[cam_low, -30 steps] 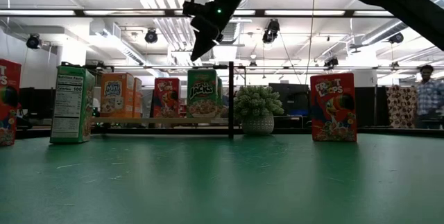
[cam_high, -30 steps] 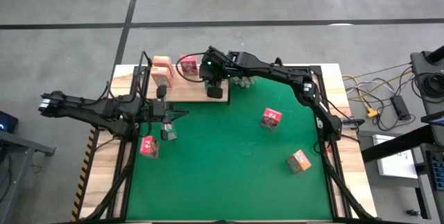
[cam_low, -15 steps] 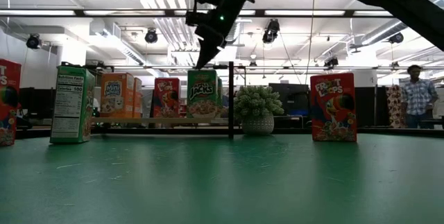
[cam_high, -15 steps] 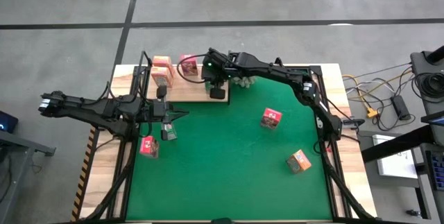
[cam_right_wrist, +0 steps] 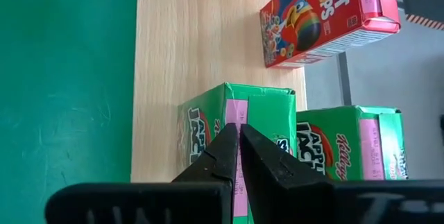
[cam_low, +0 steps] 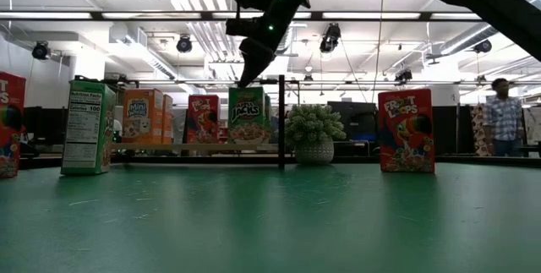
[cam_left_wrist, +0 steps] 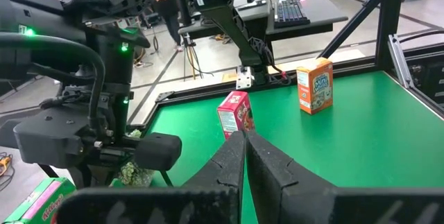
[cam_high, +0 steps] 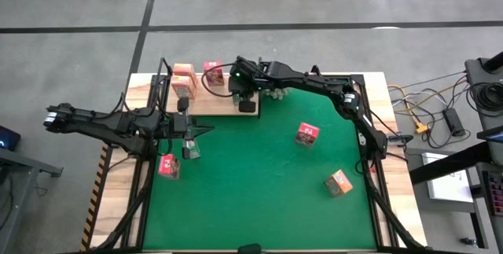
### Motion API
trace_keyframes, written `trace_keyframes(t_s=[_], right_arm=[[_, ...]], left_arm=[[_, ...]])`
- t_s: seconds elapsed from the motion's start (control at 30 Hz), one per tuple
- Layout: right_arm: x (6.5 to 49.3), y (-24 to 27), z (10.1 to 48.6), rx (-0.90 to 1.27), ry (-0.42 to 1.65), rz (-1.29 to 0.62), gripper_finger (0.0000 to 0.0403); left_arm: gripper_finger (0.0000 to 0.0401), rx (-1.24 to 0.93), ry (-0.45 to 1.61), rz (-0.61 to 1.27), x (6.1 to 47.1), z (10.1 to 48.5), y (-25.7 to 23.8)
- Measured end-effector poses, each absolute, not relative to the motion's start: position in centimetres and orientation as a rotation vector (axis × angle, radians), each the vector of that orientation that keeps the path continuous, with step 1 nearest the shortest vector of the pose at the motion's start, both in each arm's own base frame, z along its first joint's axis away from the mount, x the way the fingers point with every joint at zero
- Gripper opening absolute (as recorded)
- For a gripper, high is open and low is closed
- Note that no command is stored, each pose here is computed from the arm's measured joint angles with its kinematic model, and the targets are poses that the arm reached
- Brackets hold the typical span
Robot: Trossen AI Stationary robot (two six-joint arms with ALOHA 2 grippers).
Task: Stack cereal on shelf
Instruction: Put the right green cereal box on the shelf aligned with the other green cereal box
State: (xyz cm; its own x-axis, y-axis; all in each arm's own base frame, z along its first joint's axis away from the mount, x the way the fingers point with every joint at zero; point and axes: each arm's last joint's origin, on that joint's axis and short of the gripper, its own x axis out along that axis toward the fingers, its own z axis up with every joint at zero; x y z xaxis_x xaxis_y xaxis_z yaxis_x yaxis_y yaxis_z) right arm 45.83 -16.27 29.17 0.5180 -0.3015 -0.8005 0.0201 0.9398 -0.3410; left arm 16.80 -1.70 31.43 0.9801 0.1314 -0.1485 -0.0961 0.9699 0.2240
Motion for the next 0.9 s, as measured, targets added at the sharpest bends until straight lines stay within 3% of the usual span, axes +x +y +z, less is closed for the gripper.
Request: trace_keyframes(t_s=[0.9], right_arm=[[45.4, -17.4, 29.0, -0.387, 1.04, -0.181, 0.0013]], left_arm=[[0.0, 0.219, 0.17, 0.115, 16.8, 31.4, -1.7]])
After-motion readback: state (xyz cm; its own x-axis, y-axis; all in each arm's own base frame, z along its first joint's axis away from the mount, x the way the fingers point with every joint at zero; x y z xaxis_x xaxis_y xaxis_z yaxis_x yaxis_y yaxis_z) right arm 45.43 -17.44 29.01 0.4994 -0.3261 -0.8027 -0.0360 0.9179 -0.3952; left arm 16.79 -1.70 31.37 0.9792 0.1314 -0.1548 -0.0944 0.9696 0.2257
